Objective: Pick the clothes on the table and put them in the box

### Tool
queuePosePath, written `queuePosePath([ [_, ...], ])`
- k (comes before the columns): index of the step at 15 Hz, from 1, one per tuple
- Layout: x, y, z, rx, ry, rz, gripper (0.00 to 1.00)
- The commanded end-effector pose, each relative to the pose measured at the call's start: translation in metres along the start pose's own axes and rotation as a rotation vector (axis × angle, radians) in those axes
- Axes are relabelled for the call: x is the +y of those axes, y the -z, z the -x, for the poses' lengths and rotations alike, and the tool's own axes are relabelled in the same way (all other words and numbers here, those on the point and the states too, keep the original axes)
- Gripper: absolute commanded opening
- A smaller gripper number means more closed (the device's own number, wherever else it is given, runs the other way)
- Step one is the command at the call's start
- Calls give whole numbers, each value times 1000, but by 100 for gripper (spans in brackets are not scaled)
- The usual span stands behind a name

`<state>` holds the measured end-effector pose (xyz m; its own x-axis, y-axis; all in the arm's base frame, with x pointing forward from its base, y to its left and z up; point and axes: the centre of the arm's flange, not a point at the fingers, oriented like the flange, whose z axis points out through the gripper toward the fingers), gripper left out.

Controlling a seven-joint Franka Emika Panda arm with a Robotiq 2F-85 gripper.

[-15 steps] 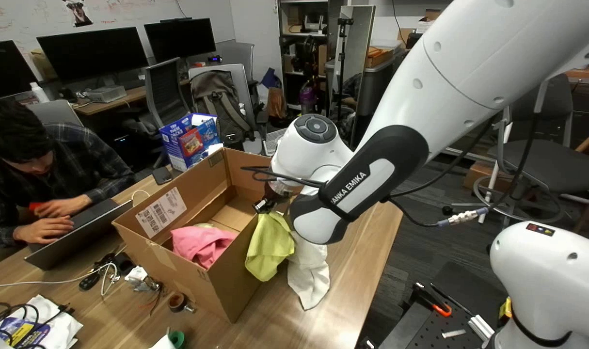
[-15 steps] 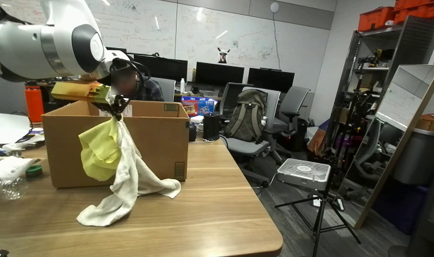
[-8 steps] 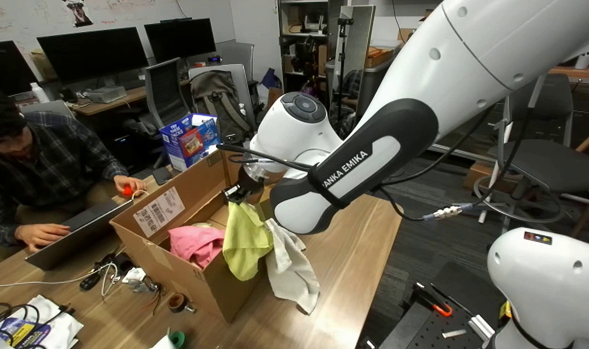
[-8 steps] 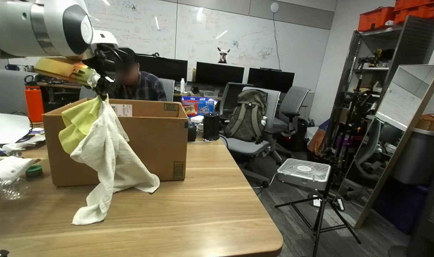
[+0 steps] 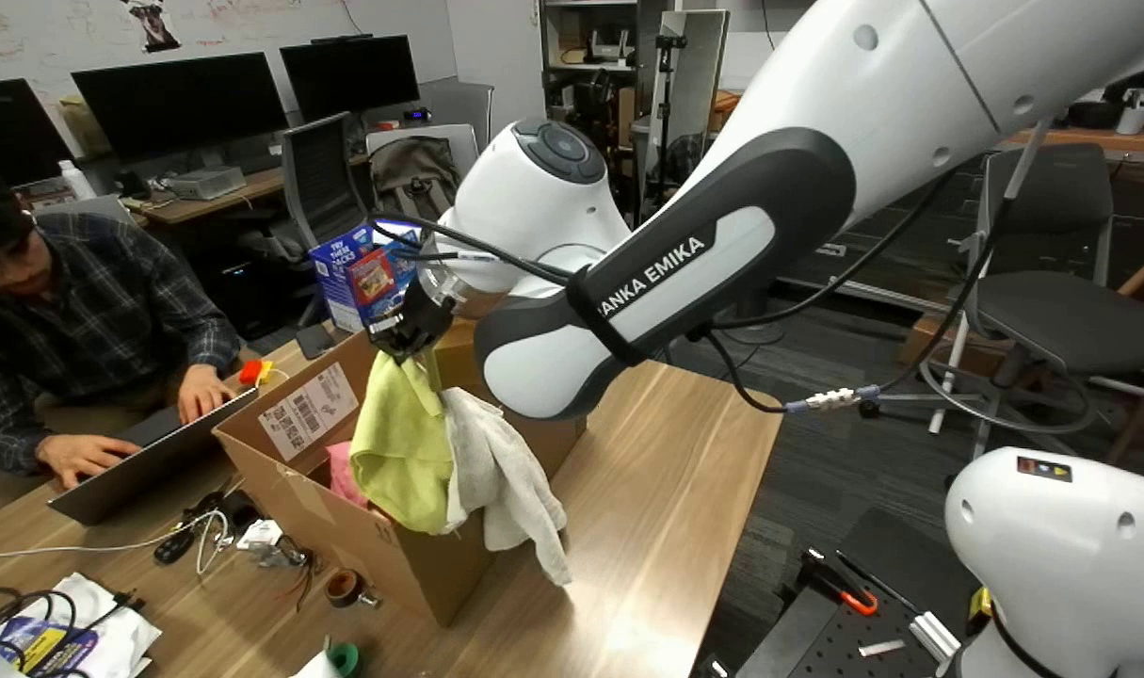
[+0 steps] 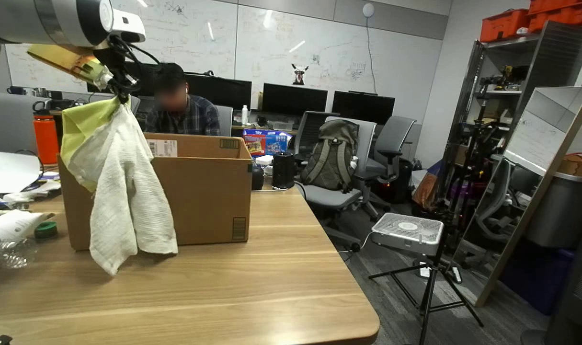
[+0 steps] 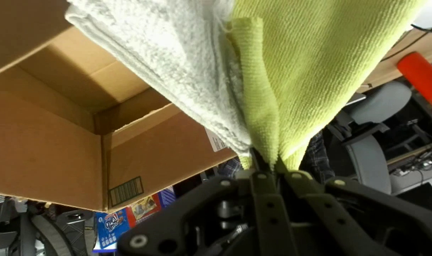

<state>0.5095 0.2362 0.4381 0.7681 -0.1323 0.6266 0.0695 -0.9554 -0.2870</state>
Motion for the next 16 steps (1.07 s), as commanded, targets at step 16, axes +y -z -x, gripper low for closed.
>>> queuePosePath([
  [16, -136, 185, -127, 164, -419, -204, 1],
])
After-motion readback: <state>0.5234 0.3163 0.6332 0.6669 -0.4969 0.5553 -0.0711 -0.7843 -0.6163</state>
